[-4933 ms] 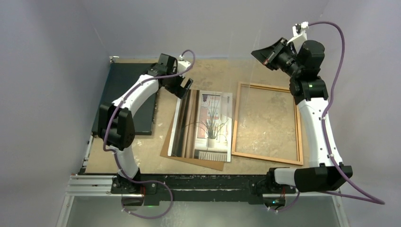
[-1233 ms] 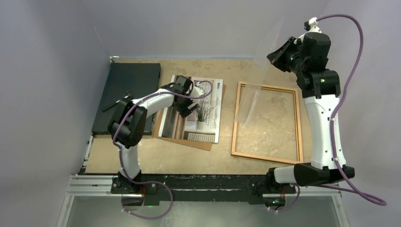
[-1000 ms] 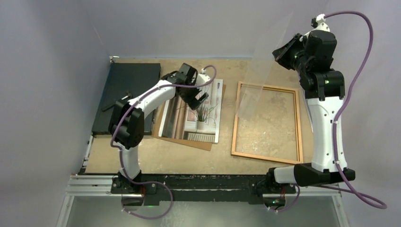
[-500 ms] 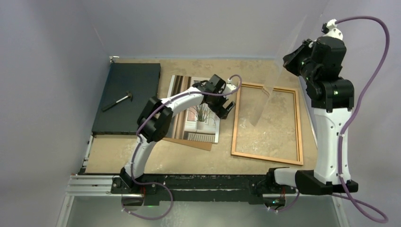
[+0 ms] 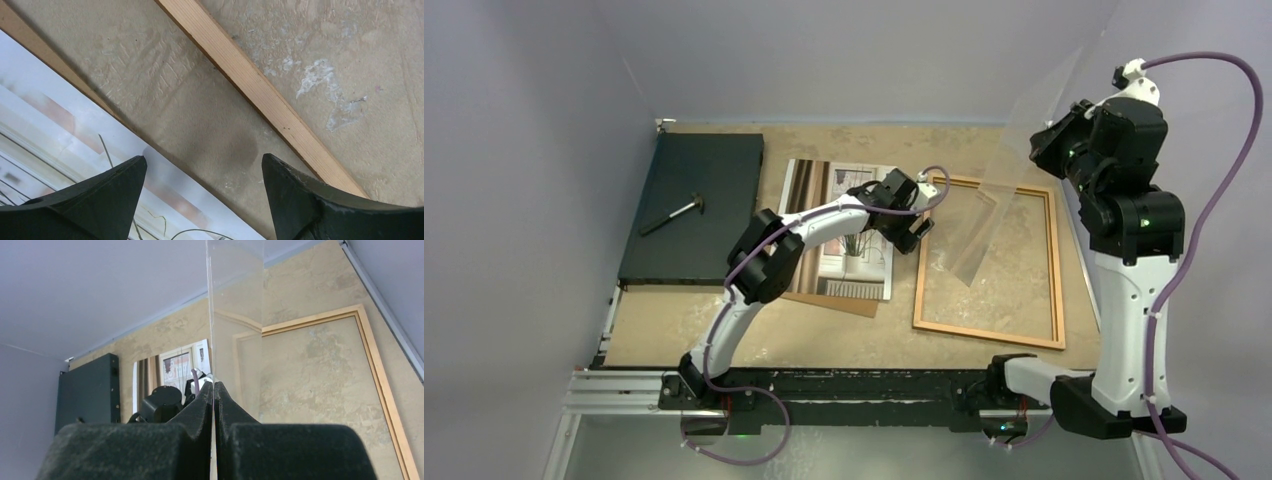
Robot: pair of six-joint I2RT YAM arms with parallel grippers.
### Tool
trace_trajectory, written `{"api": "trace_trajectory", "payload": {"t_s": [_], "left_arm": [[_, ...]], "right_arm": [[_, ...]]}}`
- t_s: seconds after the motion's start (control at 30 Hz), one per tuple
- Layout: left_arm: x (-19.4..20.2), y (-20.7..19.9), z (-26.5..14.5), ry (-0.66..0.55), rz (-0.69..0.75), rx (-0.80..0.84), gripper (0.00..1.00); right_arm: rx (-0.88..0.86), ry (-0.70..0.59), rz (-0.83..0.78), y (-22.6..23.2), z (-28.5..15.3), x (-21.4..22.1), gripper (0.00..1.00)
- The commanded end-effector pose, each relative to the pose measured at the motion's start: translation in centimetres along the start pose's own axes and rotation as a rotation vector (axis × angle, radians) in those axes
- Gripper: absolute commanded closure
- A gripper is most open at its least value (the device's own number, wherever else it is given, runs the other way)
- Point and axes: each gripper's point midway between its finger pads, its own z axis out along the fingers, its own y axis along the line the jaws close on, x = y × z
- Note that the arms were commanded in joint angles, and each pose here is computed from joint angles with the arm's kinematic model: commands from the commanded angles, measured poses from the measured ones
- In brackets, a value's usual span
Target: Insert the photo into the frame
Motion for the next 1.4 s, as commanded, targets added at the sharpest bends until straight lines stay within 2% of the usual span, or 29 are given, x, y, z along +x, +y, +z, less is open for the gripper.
{"api": "trace_trajectory", "payload": {"t_s": [0.0,0.13,0.27,0.6,1.07,1.2,1.37], "left_arm": [[1.6,1.0,1.4,0.022,0.005,-0.087,0.17],[2.4,2.3,1.5,0.026,0.022,-0.152,0.17],[2.3,2.0,1.3,0.021,0.019,-0.138,0.18],[-4.5,-1.4,-4.6,-0.131,-0.065,0.005,0.1],[-3.3,-2.7,2.2,-0.075,-0.092,0.035,0.11],[-2.3,-2.1,3.1,-0.052,-0.062,-0.024,0.14],[-1.5,0.5,2.5,-0.057,-0.044,-0.161,0.22]], "right_arm": [[-0.024,-0.047,0.007,0.2,-0.8,-0.7,1.0],[-0.012,-0.045,0.001,-0.3,-1.1,-0.3,1.0],[-0.009,-0.03,-0.001,-0.5,-1.0,0.2,1.0],[0.019,-0.034,-0.011,-1.1,-1.1,0.4,1.0],[0.018,-0.021,-0.01,-1.4,-1.0,1.2,1.0],[0.011,-0.016,-0.011,-1.3,-0.8,1.3,1.0],[-0.019,0.002,0.001,-0.9,-0.2,2.2,1.0]]}}
